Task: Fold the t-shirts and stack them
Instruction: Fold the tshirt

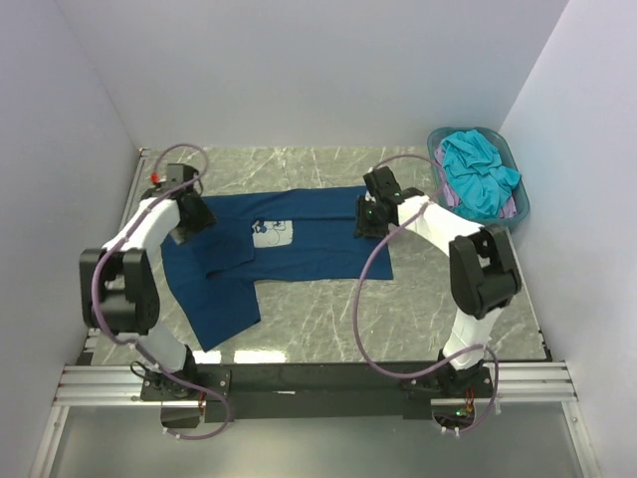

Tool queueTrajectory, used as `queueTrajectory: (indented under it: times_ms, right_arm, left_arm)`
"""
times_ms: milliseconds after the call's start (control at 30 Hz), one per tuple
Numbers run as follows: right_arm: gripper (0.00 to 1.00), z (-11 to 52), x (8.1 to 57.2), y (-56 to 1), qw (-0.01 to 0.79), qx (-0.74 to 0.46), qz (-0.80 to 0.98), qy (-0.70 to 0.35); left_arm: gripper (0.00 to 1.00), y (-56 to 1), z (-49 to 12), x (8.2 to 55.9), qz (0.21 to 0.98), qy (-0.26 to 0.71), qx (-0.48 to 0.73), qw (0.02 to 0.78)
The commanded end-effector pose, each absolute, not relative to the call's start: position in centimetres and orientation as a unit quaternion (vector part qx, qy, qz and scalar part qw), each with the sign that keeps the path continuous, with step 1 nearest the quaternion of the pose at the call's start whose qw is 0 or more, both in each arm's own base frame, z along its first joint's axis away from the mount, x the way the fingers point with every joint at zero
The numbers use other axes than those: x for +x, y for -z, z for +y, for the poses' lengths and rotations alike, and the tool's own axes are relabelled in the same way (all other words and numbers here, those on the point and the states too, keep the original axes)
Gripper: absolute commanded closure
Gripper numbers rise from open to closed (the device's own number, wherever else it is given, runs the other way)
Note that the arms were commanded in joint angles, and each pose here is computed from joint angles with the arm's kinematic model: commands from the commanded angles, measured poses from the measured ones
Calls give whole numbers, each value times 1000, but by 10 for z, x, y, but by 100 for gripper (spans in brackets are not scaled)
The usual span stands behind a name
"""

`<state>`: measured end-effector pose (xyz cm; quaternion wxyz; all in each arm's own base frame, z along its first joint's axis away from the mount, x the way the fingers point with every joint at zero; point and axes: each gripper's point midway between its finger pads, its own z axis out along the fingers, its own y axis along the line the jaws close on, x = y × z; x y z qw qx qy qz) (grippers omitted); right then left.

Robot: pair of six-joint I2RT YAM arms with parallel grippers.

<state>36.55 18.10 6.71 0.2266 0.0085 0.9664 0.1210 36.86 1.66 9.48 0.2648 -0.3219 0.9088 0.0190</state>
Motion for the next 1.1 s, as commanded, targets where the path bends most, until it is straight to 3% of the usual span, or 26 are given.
queueTrajectory:
  times_ms: [0, 333, 633, 800, 1067]
  right_arm:
    - [58, 203, 394, -77, 250, 2, 957, -145]
    - [58, 192, 399, -27, 196, 4, 976, -91]
    - [58, 139, 402, -9, 171, 53, 983, -35]
    - [58, 130, 405, -9, 158, 79, 980, -86]
    - [58, 123, 408, -20, 168, 76, 980, -69]
  left_arm:
    - [33, -100, -17, 401, 917, 6, -276, 287]
    - [36, -42, -68, 417, 948, -1, -232, 216]
    - [36, 2, -105, 402, 963, 12, -225, 149]
    - [36, 5, -134, 405, 966, 35, -216, 139]
    - [31, -16, -149, 422, 959, 59, -227, 159]
